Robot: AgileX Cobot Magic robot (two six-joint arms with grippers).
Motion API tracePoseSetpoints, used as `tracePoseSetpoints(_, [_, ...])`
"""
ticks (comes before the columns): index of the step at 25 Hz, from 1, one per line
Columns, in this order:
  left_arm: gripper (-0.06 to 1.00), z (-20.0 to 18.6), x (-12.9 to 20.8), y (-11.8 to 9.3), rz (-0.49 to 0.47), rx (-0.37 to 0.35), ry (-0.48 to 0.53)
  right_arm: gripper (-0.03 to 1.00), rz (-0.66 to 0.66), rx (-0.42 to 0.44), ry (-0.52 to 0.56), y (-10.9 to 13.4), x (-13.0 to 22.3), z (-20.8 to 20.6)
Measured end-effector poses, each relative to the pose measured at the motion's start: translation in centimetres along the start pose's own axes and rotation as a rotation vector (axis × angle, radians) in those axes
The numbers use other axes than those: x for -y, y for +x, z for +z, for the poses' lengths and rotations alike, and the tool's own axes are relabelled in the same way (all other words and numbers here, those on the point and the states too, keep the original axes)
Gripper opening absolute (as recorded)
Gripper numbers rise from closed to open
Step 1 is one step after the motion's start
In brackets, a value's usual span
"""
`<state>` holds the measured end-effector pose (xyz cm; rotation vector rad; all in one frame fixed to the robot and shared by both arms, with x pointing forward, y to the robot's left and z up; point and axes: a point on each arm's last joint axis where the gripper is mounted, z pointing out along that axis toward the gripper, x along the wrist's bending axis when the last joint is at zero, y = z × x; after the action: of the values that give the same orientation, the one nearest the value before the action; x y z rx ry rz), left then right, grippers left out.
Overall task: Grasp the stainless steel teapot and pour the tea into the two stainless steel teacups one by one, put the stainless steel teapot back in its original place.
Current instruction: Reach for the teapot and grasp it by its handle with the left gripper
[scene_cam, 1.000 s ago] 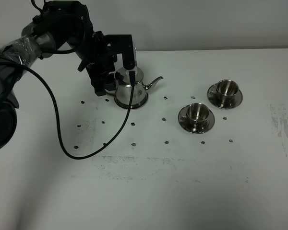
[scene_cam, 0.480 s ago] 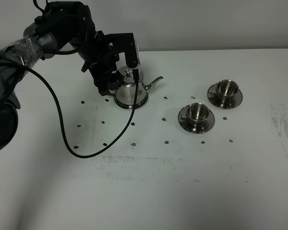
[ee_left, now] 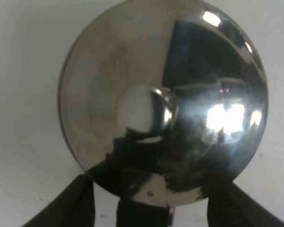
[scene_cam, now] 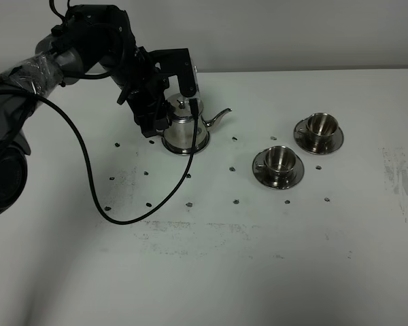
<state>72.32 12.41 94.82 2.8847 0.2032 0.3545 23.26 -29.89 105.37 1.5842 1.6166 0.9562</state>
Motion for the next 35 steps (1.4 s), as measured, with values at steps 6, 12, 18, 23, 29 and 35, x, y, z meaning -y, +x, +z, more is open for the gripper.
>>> tracePoseSetpoints(6, [0.52,0.0,0.0,0.0,0.002,-0.001,0.000,0.41,0.000,0.000,0.000,0.0,0.0,0.0])
tracePoseSetpoints(12, [0.52,0.0,0.0,0.0,0.020,-0.001,0.000,0.41,0.000,0.000,0.000,0.0,0.0,0.0])
tracePoseSetpoints(18, [0.52,0.3,0.1,0.0,0.022,0.004,0.002,0.41,0.000,0.000,0.000,0.0,0.0,0.0])
tracePoseSetpoints(23, [0.52,0.7,0.1,0.0,0.024,0.006,0.005,0.41,0.000,0.000,0.000,0.0,0.0,0.0])
tracePoseSetpoints(29, [0.37,1.0,0.1,0.0,0.024,-0.003,-0.001,0.41,0.000,0.000,0.000,0.0,0.0,0.0])
tracePoseSetpoints(35, [0.21,1.0,-0.2,0.2,0.054,-0.018,-0.031,0.41,0.000,0.000,0.000,0.0,0.0,0.0])
